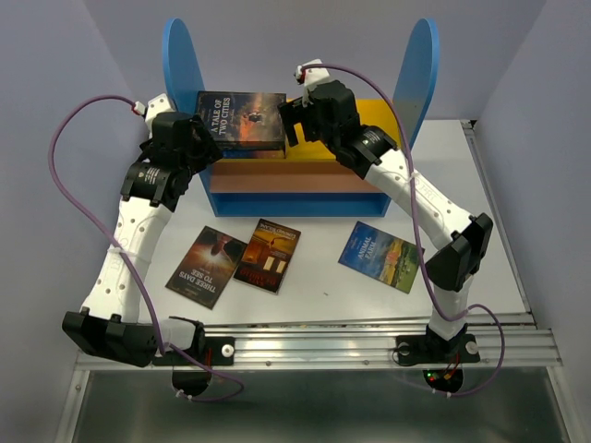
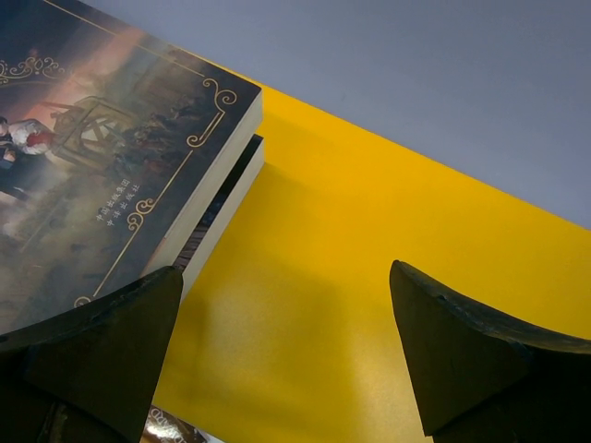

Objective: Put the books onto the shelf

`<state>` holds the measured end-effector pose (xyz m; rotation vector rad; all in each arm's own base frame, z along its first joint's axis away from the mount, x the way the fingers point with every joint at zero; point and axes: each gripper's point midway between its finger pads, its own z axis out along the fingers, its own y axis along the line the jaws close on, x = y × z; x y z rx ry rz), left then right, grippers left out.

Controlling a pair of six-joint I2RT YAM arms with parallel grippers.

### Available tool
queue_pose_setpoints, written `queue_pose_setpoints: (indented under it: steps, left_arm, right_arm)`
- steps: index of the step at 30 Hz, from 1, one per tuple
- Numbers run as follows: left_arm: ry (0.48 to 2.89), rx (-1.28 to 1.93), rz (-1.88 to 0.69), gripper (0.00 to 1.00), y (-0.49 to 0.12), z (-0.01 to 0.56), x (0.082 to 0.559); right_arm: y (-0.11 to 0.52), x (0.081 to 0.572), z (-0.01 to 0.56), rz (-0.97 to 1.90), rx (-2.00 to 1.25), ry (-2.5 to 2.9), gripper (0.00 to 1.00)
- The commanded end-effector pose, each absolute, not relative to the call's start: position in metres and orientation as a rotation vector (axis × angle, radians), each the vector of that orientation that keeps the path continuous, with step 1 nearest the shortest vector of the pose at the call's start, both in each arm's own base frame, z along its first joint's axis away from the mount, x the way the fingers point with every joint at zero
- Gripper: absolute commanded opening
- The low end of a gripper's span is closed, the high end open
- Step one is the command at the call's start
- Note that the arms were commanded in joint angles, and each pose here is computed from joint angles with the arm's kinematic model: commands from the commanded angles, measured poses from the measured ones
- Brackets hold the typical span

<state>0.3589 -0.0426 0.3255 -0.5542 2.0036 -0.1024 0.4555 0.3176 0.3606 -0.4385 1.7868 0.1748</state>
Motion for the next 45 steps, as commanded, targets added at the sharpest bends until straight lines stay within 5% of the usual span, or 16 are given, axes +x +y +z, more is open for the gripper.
queue_pose_setpoints:
  steps: [1,9,24,36,45]
  left_arm:
    - [1.908,-0.540,-0.167,0.95,-0.045,0.359,0.359]
    - [1.936,-0.465,-0.377,0.99,-0.066,0.338,0.305]
    - [2.157,-0.316,-0.748,0.99,-0.133,0.214,0.235]
    - [2.231,-0.023,-1.039,0.99,-0.255,0.172,0.197]
    - [2.300,0.297,-1.089,0.99,-0.340,0.144,0.184]
  right_arm:
    - [0.304,0.447,0.417,0.181,-0.334,1.669,1.00]
    - [0.227,0.395,0.409,0.124,-0.077,1.724,1.00]
    - [0.164,0.266,0.183,0.220,0.075,2.243,1.00]
    - [0.059,0.274,0.082,0.065,0.431,2.439,1.00]
    - [0.028,0.327,0.070,0.171,0.626,2.341,1.00]
